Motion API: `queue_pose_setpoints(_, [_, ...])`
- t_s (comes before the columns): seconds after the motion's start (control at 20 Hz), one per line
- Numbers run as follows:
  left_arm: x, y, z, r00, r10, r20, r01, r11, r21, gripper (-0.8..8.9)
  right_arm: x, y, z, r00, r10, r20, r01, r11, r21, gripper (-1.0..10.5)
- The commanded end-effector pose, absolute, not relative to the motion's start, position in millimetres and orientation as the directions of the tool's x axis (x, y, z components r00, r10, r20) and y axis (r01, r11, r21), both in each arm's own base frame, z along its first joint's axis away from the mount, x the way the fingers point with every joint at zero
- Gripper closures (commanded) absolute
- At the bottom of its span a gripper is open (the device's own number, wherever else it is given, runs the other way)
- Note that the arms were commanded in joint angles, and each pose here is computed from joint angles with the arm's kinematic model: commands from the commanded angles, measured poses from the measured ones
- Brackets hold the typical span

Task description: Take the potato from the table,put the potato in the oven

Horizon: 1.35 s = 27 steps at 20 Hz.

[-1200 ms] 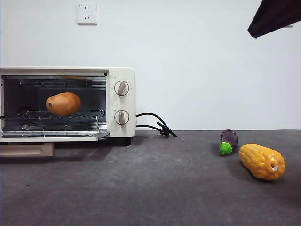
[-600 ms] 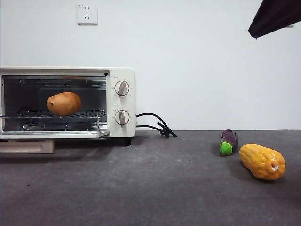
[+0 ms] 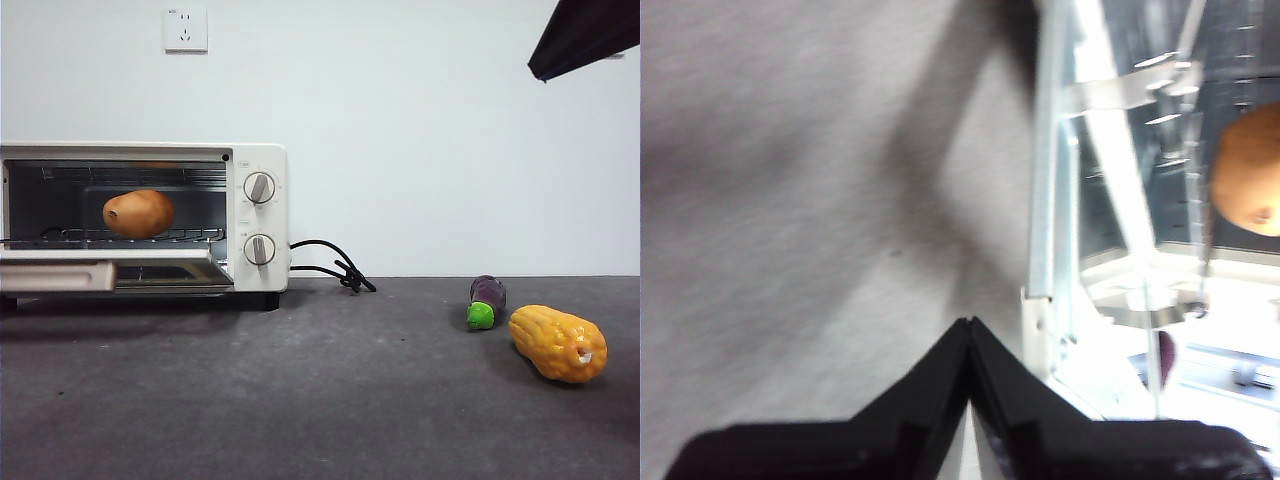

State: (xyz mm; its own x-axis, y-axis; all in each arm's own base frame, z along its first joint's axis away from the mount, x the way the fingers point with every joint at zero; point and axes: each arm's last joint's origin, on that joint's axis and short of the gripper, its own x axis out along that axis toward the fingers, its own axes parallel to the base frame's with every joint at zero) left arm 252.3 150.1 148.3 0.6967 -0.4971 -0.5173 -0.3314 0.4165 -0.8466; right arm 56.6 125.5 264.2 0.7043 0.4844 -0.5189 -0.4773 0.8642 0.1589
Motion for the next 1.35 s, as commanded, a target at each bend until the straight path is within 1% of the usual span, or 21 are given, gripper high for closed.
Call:
queue_pose_setpoints(0.05, [257, 149, 150, 0.705, -0.526, -0.476, -0.304, 0.383, -0.872, 8.22, 57, 126, 261, 0.705, 0.479, -0.523, -0.47, 0.868, 0.162, 9.5])
queue_pose_setpoints(0.3, [260, 151, 153, 0.726, -0.525, -0.445, -0.284, 0.361, -0.888, 8.22, 57, 126, 261, 0.697, 0.486, -0.527, -0.472, 0.865, 0.173, 9.5])
queue_pose_setpoints(0.55, [267, 154, 160, 0.763, -0.53, -0.37, -0.24, 0.299, -0.924, 8.22, 57, 126, 261, 0.697, 0.486, -0.527, -0.472, 0.865, 0.173, 9.5])
queue_pose_setpoints(0.8, [274, 154, 168, 0.789, -0.519, -0.33, -0.209, 0.279, -0.937, 8.22, 56, 126, 261, 0.693, 0.491, -0.528, -0.465, 0.864, 0.193, 9.5])
queue_pose_setpoints(1.1, [288, 150, 183, 0.819, -0.525, -0.233, -0.119, 0.242, -0.963, 8.22, 56, 126, 261, 0.688, 0.498, -0.528, -0.453, 0.863, 0.223, 9.5])
queue_pose_setpoints(1.2, [294, 146, 188, 0.827, -0.521, -0.21, -0.091, 0.245, -0.965, 8.22, 56, 127, 262, 0.689, 0.499, -0.526, -0.453, 0.863, 0.225, 9.5])
queue_pose_setpoints(1.35, [301, 140, 192, 0.85, -0.482, -0.211, -0.086, 0.267, -0.96, 8.22, 56, 127, 262, 0.688, 0.499, -0.527, -0.451, 0.863, 0.227, 9.5])
